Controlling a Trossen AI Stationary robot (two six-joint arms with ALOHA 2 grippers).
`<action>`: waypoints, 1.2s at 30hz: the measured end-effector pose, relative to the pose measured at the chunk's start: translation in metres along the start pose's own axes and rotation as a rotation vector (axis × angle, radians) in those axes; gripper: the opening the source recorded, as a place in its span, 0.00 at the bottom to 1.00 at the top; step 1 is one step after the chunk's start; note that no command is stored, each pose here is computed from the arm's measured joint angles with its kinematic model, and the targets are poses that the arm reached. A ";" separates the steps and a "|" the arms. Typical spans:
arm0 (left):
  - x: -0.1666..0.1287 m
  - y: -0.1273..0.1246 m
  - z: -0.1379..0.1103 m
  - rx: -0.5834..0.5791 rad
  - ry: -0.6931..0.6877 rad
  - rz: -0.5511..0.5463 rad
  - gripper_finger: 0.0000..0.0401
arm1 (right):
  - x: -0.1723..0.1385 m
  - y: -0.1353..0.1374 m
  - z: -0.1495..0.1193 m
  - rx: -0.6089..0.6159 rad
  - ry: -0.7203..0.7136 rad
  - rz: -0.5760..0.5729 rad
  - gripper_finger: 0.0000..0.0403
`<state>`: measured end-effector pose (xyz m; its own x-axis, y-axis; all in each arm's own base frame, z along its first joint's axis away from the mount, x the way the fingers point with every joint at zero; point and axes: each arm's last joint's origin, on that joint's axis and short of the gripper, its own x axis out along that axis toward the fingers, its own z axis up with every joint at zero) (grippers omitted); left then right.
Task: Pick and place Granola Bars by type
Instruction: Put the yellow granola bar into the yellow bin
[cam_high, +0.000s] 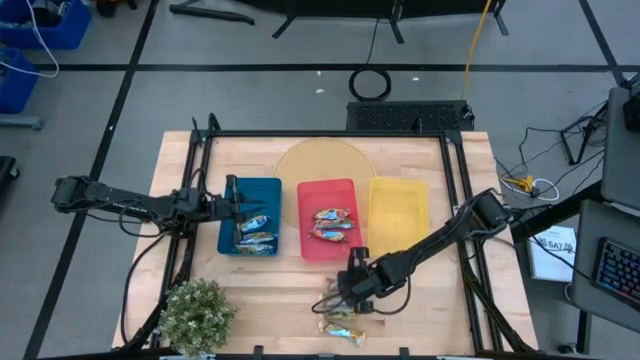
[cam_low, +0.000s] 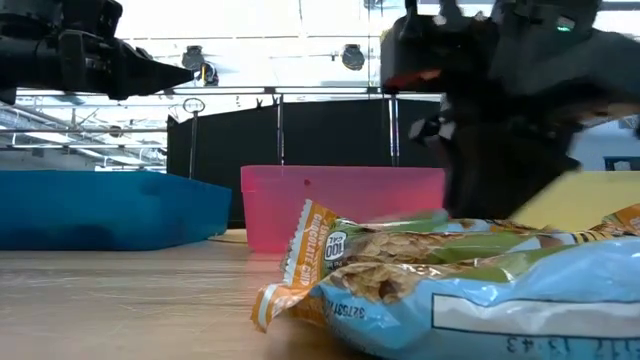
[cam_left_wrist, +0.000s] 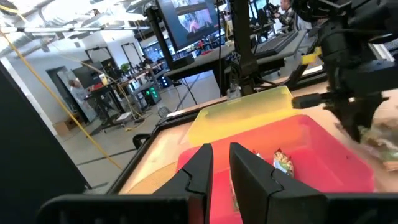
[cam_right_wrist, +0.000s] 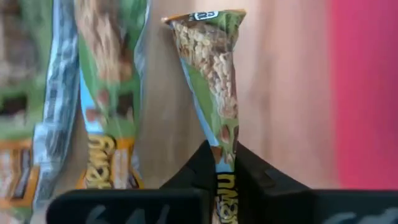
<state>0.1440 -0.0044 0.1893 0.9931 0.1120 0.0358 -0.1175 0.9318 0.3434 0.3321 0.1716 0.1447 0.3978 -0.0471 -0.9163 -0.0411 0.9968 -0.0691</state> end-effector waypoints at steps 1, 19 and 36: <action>0.000 0.000 0.000 -0.014 0.000 0.000 0.16 | -0.003 -0.002 0.002 0.006 -0.015 0.004 0.05; 0.000 0.000 -0.001 -0.045 0.012 0.005 0.16 | -0.164 -0.069 -0.030 0.117 -0.091 -0.263 0.08; 0.000 -0.001 -0.002 -0.023 0.019 -0.002 0.16 | -0.167 -0.132 -0.057 0.343 0.051 -0.414 0.06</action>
<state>0.1440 -0.0043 0.1875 0.9930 0.1166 0.0178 -0.1161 0.9396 0.3221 0.2192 0.0442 0.2845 0.2720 -0.4352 -0.8582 0.4153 0.8576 -0.3033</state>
